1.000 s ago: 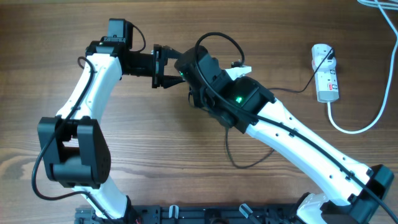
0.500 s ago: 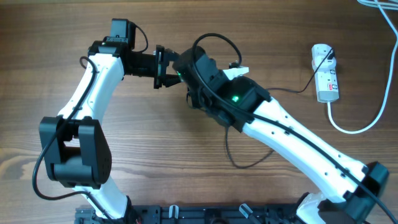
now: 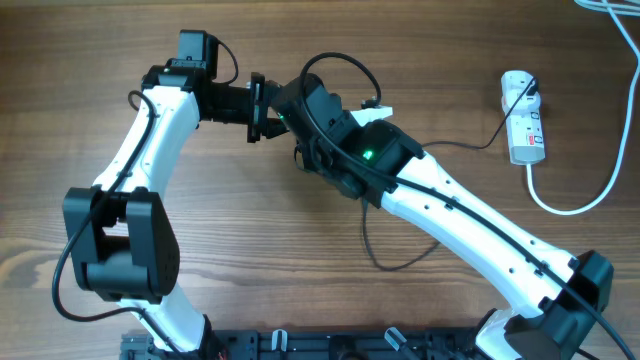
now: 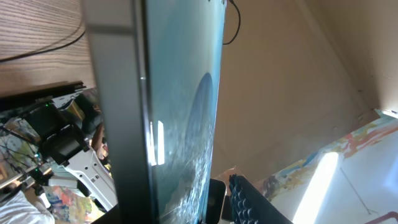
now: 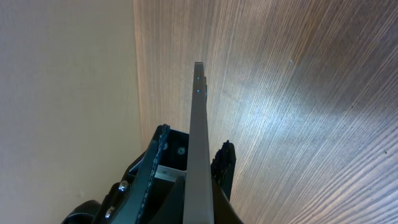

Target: Plug charger to phone and switch on socket

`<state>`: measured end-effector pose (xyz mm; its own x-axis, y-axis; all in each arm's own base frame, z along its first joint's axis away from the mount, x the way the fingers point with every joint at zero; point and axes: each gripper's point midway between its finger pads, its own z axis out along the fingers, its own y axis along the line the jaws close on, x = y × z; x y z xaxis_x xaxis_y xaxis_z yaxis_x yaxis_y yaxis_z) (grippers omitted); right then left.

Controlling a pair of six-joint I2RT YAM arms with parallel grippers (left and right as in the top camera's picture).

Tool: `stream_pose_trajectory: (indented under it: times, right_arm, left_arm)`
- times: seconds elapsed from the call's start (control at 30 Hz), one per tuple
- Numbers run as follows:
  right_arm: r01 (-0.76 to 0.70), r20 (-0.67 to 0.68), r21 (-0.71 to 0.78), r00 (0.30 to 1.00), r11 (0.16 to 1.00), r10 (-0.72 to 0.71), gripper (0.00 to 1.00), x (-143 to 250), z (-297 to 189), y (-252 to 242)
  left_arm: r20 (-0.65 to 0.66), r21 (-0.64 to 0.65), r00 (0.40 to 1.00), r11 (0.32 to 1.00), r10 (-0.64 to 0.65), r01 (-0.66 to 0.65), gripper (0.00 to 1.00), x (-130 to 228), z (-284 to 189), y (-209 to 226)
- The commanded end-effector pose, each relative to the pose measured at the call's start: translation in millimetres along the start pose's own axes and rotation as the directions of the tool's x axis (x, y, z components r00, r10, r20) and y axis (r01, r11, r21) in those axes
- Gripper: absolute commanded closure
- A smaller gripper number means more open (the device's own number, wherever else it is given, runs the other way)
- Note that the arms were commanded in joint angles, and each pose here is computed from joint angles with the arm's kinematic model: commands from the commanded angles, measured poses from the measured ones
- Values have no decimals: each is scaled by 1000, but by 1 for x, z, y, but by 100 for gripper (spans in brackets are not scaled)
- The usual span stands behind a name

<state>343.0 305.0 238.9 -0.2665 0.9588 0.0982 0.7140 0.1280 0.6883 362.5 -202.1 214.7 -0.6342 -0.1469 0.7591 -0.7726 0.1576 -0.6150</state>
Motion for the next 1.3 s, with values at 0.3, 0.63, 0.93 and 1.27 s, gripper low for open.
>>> stream_pose_trajectory:
  times: [0.3, 0.63, 0.93, 1.27]
  right_arm:
    - [-10, 39, -51, 999, 999, 12, 96, -4, 0, 9]
    - [-11, 45, -56, 999, 998, 13, 96, -5, -1, 10]
    - [-8, 44, -56, 999, 998, 11, 96, -5, -1, 10]
    - [31, 70, -70, 997, 997, -26, 80, -9, -3, 14]
  left_arm:
    - [21, 3, 998, 999, 51, -51, 61, 10, -3, -8]
    - [38, -4, 998, 999, 48, -48, 66, 7, -3, -7]
    - [38, -3, 998, 999, 43, -43, 80, 7, -3, -7]
    - [56, -11, 997, 999, 43, -43, 96, 4, -4, -6]
